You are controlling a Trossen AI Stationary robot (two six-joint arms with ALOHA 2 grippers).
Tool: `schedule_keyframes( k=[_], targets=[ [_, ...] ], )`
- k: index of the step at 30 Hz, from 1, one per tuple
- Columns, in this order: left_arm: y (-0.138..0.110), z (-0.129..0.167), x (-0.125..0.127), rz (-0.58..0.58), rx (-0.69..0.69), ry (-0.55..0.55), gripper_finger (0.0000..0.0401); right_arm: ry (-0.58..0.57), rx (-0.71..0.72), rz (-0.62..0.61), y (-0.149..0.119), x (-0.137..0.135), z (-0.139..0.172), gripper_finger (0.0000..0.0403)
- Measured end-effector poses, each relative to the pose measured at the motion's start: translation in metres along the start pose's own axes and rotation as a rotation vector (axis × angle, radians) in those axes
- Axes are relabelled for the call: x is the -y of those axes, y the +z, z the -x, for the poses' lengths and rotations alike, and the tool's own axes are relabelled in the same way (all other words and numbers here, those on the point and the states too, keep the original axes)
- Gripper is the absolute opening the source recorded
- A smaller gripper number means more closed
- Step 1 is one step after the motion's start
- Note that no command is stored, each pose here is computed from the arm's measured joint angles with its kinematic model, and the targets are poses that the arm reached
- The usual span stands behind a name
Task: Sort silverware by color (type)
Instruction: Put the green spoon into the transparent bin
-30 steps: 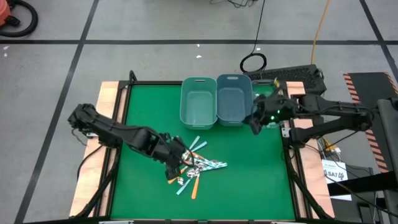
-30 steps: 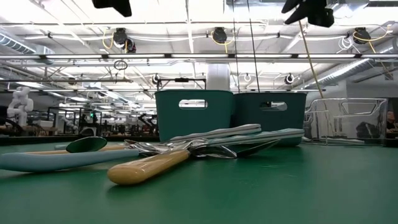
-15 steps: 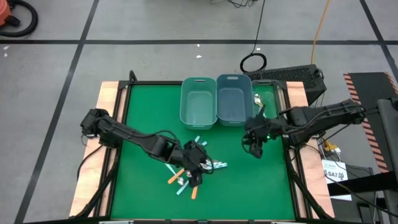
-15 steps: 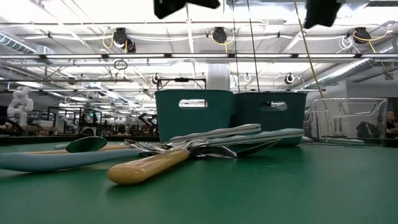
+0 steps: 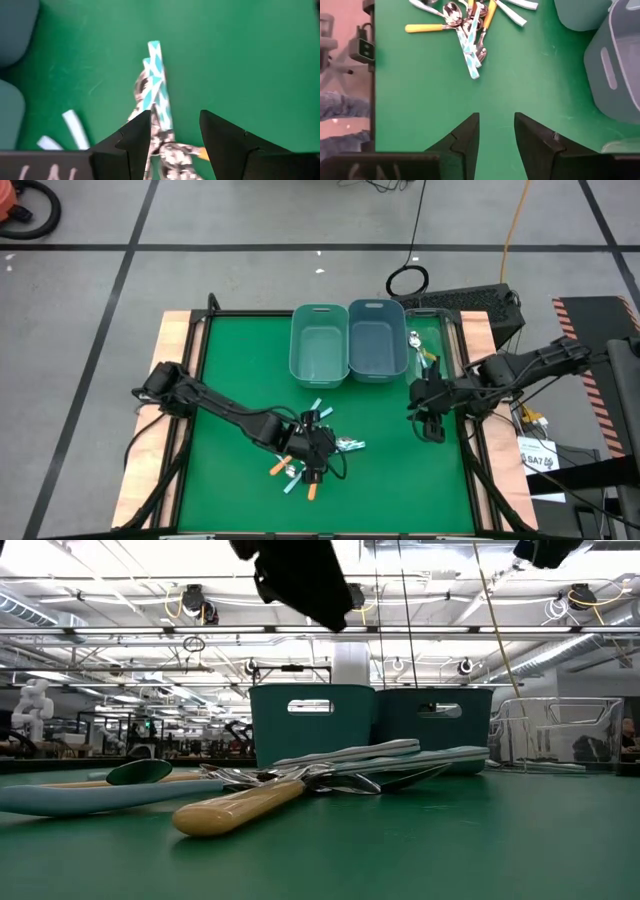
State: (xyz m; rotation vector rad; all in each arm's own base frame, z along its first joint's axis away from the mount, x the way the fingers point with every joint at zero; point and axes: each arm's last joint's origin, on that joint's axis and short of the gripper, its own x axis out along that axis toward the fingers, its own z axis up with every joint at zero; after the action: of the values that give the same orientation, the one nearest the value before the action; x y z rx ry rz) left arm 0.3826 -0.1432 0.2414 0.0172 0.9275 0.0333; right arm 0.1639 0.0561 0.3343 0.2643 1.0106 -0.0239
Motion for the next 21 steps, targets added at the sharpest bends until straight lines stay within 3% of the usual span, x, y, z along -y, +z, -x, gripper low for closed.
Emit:
schedule_keyframes(
  k=[5,9,12,15,21],
  targets=[
    [0.001,-0.008,-0.011,0.017,-0.002,0.071,0.0177,-0.031,0.038,0.017,-0.004,-0.001,0.005,0.0119],
    [0.013,0.004,-0.015,0.065,-0.013,0.097,0.0177,-0.043,0.039,0.039,-0.006,-0.001,0.007,0.0119],
    [0.025,0.016,-0.015,0.073,0.02,0.086,0.0177,-0.047,0.04,0.027,-0.006,0.0,0.007,0.0119],
    [0.029,0.019,-0.018,0.004,0.005,0.051,0.0177,-0.066,0.06,0.015,-0.005,0.0,0.007,0.0119],
    [0.03,0.015,-0.037,0.036,-0.063,-0.023,0.0177,-0.094,0.101,-0.022,-0.003,0.0,0.008,0.0119]
  ],
)
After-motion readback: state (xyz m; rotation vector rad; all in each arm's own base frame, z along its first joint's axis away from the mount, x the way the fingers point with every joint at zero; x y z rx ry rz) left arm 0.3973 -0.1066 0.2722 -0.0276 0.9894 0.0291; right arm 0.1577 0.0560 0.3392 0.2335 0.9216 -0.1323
